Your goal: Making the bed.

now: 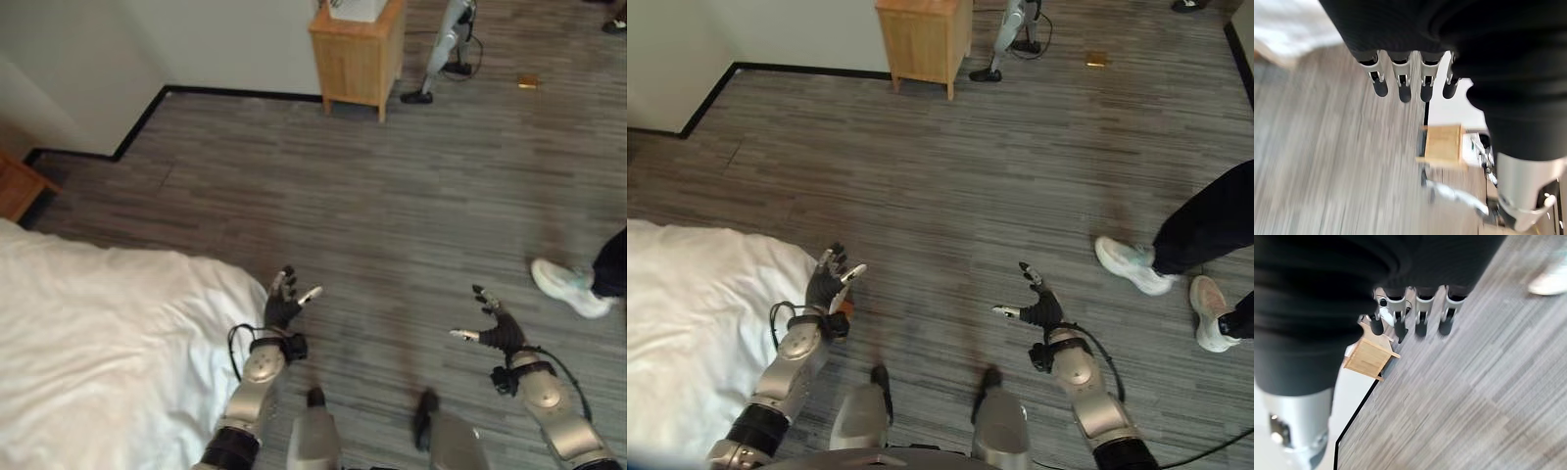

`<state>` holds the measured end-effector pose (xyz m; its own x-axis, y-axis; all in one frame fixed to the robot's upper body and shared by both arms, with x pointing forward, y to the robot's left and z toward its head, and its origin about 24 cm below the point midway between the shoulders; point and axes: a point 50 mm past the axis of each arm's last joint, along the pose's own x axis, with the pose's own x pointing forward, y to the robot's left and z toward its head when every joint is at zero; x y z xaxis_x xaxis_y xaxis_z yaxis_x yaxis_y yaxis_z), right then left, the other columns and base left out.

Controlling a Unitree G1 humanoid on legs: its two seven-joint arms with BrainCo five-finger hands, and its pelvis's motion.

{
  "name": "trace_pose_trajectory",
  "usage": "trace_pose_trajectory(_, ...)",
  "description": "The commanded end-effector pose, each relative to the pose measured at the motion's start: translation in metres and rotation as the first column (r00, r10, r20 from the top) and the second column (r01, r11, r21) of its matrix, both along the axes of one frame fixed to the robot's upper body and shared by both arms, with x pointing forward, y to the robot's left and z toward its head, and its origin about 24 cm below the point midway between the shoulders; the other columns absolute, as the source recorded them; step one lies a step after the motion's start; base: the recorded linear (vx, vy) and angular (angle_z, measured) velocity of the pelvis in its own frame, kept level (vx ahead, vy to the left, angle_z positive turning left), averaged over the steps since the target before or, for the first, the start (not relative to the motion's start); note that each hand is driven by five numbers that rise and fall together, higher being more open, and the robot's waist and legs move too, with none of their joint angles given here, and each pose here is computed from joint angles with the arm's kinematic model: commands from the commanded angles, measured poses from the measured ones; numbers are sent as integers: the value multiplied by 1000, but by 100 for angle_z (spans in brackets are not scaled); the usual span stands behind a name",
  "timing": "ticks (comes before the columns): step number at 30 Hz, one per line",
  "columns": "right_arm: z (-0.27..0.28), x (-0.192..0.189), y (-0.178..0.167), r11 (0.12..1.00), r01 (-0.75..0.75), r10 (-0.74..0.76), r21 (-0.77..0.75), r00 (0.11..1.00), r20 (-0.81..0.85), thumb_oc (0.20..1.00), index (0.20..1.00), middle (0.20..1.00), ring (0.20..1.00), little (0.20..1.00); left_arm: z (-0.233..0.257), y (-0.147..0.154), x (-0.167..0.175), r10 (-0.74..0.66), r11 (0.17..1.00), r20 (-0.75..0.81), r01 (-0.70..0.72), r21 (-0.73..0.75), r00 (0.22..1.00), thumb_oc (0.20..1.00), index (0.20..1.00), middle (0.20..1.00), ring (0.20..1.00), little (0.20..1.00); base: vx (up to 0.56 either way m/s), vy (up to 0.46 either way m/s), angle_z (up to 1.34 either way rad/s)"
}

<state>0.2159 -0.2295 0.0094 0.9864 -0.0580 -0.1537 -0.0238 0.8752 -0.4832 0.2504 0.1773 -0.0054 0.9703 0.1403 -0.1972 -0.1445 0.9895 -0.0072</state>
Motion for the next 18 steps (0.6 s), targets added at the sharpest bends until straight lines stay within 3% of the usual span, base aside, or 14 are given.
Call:
trace_pose_trajectory(1, 41, 22, 6, 1000, -28, 28, -2, 980, 198, 1000, 1000, 1000, 1000, 1000, 29, 0, 10, -5, 1000, 144, 8, -21, 990, 1000, 1000, 1000, 1000, 1000, 374, 106, 10)
trace_pose_trajectory(6, 34, 19, -1, 997, -9, 20, -75, 989, 147, 1000, 1000, 1000, 1000, 1000, 24, -2, 6, -4, 1000, 121, 6, -17, 993, 1000, 1000, 1000, 1000, 1000, 483, 174, 8)
trace_pose_trajectory(13, 19, 14, 0, 992, 24, -12, -128, 995, 97, 1000, 1000, 1000, 1000, 1000, 31, -7, 13, -81, 993, 127, 69, 100, 989, 1000, 1000, 1000, 1000, 1000, 451, 191, 7)
trace_pose_trajectory(18, 22, 16, 10, 999, 22, -17, -39, 992, 128, 1000, 1000, 1000, 1000, 1000, 42, -13, 24, -93, 992, 165, 78, 96, 982, 1000, 1000, 1000, 1000, 1000, 475, -134, 77)
